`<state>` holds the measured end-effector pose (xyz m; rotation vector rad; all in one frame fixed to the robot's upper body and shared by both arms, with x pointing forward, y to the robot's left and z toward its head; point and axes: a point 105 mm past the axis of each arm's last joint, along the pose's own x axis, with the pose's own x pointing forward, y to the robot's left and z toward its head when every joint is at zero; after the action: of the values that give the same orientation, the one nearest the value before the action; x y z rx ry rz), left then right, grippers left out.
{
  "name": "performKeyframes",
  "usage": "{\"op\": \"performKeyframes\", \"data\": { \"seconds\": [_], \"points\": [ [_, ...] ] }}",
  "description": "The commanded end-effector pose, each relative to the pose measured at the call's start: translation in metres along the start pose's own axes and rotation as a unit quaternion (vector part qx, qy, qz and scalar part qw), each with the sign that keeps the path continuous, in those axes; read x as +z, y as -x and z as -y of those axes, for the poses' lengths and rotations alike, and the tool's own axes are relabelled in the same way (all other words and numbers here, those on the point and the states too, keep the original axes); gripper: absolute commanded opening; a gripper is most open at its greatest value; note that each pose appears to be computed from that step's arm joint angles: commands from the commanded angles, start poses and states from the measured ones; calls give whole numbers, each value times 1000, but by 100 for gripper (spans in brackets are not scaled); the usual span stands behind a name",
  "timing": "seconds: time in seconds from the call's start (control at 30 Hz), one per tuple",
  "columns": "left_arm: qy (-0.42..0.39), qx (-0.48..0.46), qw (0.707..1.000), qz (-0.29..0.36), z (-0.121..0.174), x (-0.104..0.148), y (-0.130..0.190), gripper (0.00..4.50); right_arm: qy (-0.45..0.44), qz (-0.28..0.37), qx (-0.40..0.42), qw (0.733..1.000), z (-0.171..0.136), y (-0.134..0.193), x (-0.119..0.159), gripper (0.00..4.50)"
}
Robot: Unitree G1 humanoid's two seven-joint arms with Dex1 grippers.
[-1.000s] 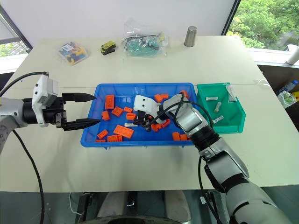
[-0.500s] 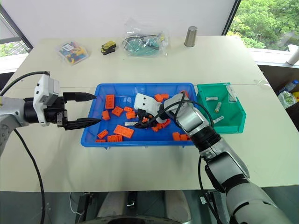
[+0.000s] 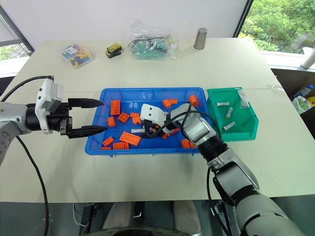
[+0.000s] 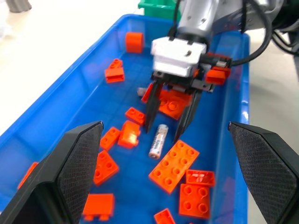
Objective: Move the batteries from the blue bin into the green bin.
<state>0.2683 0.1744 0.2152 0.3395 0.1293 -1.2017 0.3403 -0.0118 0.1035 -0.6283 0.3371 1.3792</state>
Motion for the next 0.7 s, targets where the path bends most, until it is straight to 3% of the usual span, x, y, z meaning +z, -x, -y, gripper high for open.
{"op": "performKeyframes", "data": {
  "seconds": [0.03, 0.07, 0.23, 0.37, 0.47, 0.57, 0.7],
  "points": [
    [-23, -39, 999, -8, 12, 6, -2, 450, 2, -11, 3, 1000, -1, -4, -3, 38],
    [-24, -46, 999, -11, 14, 5, -2, 450, 3, -8, 3, 1000, 0, -4, -1, 6],
    [-29, -63, 998, -7, 14, 6, -6, 450, -20, 33, 1, 999, 0, 10, 23, 8],
    [-34, -89, 995, 6, 18, 8, -17, 450, -52, 91, -23, 994, 3, 50, 54, 8],
    [-41, -101, 994, 16, 19, 11, -26, 450, -97, 126, -83, 984, 15, 104, 67, 8],
    [-43, -102, 994, 24, 15, 13, -30, 450, -129, 114, -160, 972, 25, 157, 52, 8],
    [-45, -101, 993, 30, 11, 13, -33, 450, -160, 49, -263, 950, 30, 216, 10, 8]
  ]
}}
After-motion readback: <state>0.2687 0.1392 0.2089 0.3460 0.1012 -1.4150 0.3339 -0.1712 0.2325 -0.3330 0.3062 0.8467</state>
